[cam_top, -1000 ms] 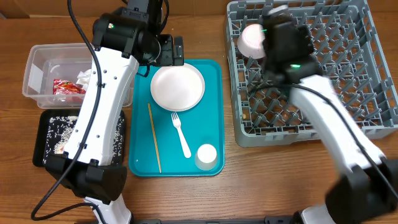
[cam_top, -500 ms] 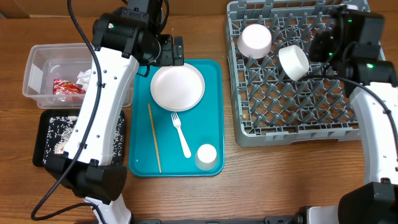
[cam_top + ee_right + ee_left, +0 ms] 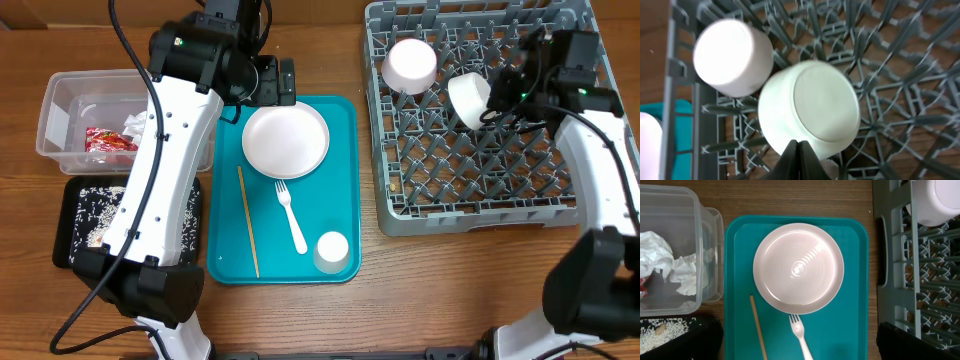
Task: Sort waste into correct bins and load items into the dishwasher
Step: 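Lower the inverted green bowl into the rack beside the pink bowl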
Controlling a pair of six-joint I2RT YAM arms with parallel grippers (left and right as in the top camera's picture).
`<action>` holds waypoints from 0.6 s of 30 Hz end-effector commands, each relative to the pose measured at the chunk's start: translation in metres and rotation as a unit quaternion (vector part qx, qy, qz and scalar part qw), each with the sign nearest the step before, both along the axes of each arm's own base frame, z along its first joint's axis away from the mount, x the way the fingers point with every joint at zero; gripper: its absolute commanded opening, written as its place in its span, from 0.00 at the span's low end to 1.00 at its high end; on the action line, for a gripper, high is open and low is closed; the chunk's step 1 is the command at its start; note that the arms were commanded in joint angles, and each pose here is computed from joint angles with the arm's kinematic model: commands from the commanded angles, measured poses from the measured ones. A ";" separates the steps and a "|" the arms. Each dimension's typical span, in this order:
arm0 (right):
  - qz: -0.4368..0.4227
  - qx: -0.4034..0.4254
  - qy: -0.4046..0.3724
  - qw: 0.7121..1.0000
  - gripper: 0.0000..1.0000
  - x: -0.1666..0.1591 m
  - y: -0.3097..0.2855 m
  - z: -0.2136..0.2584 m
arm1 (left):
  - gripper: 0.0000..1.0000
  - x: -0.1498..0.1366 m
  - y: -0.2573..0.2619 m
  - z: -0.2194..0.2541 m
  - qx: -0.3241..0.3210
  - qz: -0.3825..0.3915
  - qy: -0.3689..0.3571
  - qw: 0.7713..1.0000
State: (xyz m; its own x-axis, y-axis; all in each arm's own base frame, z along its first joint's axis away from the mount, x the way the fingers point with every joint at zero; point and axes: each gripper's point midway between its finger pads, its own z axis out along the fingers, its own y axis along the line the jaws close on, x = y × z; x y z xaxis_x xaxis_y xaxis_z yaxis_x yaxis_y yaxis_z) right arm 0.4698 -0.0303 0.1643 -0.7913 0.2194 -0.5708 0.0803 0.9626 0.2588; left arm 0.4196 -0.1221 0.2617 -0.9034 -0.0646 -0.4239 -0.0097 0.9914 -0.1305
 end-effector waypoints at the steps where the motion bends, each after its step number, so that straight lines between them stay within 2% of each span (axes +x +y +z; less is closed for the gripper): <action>1: 0.010 0.025 0.011 1.000 0.04 0.002 0.008 -0.010 | 1.00 0.002 -0.001 0.005 0.006 -0.006 -0.011 1.000; 9: 0.033 0.056 0.014 0.998 0.04 0.000 0.022 -0.010 | 1.00 0.002 -0.001 0.005 0.006 -0.006 -0.011 1.000; 18: -0.007 0.000 0.010 1.000 0.04 0.006 -0.001 -0.014 | 1.00 0.002 -0.001 0.005 0.006 -0.006 -0.011 1.000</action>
